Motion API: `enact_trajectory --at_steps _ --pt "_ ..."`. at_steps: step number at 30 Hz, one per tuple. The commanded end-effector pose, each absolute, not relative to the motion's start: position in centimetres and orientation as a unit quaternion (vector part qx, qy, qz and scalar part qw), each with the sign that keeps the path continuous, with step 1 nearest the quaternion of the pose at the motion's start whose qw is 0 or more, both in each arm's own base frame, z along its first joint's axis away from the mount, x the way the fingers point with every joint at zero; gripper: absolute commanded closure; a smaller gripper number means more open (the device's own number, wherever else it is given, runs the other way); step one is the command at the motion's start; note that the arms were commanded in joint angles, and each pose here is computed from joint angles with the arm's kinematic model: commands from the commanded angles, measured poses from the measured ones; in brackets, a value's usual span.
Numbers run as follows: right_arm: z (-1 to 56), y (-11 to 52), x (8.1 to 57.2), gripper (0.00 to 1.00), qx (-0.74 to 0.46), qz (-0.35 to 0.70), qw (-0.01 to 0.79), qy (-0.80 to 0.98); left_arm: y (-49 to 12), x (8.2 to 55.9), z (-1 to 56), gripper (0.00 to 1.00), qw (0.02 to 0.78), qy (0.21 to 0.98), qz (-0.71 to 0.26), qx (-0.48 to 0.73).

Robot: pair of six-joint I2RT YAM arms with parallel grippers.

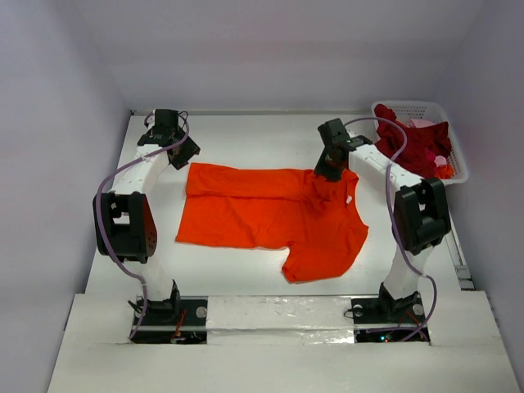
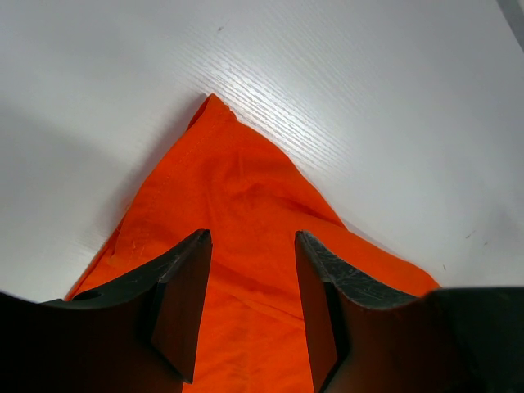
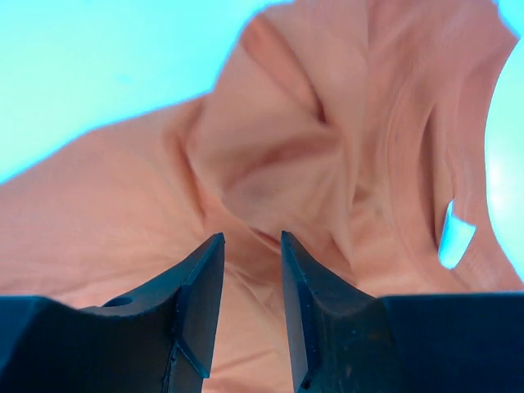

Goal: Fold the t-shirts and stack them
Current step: Fold the flattened tshirt in 1/3 of the way

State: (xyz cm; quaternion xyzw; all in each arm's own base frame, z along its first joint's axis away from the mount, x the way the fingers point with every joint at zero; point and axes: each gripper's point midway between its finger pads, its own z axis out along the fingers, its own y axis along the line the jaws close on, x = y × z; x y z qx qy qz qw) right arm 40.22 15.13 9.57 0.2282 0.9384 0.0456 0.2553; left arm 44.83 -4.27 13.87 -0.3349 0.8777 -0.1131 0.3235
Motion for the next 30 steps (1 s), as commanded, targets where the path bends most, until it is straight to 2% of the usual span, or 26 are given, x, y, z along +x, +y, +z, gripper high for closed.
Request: enact_trajectory --at_steps 1,7,14,30 --pt "11.5 13.7 42.6 0.60 0.205 0.007 0.296 0.933 -4.3 45.5 15.9 0.58 0.344 0.871 -0.121 -0.329" --pt "8.9 14.6 43.2 0.65 0.172 -0.001 0.259 0.950 -4.3 45.6 16.0 0.58 0.343 0.871 -0.122 -0.329" --pt "6.8 14.8 42.7 0.65 0.159 -0.002 0.237 0.958 -4.3 45.7 16.2 0.58 0.345 0.871 -0.121 -0.329" --pt "9.7 16.9 43.4 0.61 0.133 0.018 0.257 0.957 -4.3 45.6 15.8 0.58 0.343 0.870 -0.122 -0.331"
